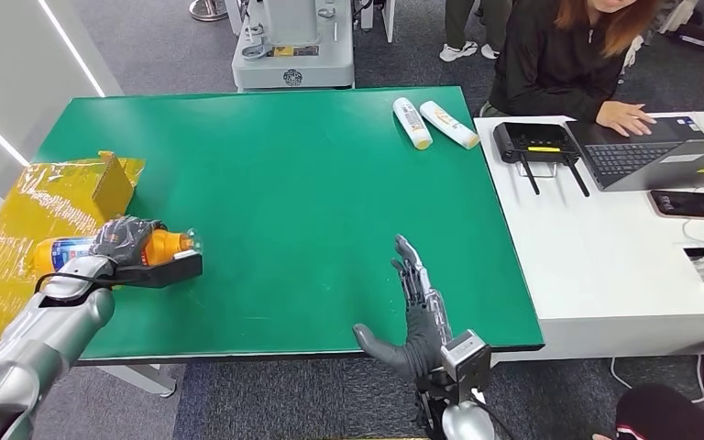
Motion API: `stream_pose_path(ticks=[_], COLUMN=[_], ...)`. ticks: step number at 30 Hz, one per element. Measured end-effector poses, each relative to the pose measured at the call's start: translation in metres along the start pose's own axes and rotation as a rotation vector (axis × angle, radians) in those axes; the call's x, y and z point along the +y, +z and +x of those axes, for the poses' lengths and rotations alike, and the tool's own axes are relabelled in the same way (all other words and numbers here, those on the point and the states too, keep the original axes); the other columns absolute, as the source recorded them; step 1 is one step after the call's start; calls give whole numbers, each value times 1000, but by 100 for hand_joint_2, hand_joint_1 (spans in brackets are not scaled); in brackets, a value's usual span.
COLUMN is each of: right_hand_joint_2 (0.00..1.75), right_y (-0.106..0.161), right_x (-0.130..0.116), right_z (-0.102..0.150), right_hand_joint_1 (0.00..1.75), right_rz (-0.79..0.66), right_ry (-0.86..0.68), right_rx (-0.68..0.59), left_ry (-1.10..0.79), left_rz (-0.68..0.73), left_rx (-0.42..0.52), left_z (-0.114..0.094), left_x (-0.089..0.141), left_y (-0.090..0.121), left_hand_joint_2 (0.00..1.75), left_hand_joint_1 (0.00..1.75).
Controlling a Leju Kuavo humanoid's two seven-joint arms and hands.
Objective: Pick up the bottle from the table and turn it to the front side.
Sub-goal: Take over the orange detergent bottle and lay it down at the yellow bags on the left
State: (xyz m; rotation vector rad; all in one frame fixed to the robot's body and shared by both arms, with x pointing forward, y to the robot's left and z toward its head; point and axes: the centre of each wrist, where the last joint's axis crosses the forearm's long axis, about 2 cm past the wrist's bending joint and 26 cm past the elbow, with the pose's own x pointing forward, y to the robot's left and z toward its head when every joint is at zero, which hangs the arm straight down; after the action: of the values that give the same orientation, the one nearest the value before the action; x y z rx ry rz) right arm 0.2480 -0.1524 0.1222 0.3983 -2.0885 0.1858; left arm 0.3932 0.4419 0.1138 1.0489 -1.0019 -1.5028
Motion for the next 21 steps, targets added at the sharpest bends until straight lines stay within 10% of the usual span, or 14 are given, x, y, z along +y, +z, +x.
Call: stream_pose_path(ticks=[1,21], right_hand_joint_2=[175,175], right_y=[0,4], right_x=[0,0], right_z=[0,-2], right_hand_joint_1=[0,0], right_rz=[1,46], right_ry=[2,36], right_rx=[1,24], left_ry=[-6,-106], left_rz=[5,-4], left_rx=[16,93], left_z=[3,26], left_x=[2,2], left_y=[-2,-9], left_hand_joint_2=[175,175], left_hand_joint_1=[0,0])
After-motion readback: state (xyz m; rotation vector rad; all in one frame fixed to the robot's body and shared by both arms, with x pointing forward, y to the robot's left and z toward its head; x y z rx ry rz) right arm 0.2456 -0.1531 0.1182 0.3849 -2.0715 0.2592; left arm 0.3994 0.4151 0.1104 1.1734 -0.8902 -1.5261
